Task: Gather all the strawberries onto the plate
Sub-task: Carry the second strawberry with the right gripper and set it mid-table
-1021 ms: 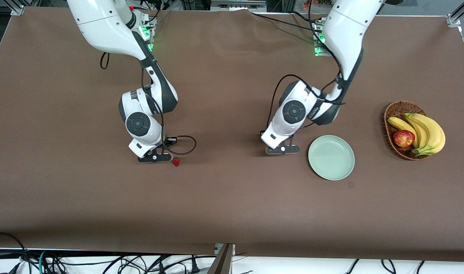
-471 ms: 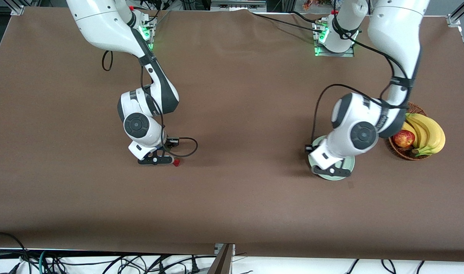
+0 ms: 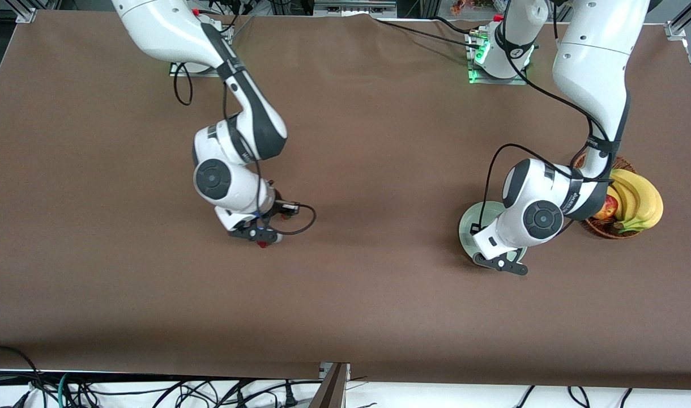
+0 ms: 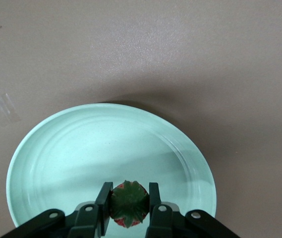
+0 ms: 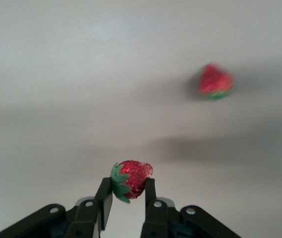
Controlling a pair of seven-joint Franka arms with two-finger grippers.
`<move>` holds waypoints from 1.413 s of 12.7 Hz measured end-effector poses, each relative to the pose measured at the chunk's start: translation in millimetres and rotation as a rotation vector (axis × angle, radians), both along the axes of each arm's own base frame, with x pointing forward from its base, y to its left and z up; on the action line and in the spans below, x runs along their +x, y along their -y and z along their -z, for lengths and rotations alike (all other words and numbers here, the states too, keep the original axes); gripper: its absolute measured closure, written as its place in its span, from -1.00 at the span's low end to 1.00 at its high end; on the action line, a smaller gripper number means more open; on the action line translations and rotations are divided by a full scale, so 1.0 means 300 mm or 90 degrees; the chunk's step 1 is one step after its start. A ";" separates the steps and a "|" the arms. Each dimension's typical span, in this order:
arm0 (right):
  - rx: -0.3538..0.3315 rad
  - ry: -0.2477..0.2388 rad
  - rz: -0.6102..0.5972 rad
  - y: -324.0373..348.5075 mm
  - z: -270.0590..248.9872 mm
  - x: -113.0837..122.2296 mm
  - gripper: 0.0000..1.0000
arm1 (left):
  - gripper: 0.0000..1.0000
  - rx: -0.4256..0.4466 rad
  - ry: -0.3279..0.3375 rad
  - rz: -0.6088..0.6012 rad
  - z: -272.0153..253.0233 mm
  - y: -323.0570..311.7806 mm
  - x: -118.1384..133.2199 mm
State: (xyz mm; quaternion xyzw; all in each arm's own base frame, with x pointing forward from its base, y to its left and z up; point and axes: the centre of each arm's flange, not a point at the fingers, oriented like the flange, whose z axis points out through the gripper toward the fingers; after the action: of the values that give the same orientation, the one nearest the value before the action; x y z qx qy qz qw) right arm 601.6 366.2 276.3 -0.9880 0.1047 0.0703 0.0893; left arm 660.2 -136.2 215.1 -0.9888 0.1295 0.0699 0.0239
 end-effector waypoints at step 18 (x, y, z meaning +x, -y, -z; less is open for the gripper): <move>0.020 0.051 0.138 -0.284 -0.079 0.091 -0.80 | -1.00 -0.099 -0.069 -0.166 -0.233 0.148 0.006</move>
State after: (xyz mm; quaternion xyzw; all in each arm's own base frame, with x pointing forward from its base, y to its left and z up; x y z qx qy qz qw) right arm 628.9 451.4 299.9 -0.9714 0.2060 0.0227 0.1158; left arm 661.8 -180.6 284.9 -0.9909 0.0064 0.1156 -0.0690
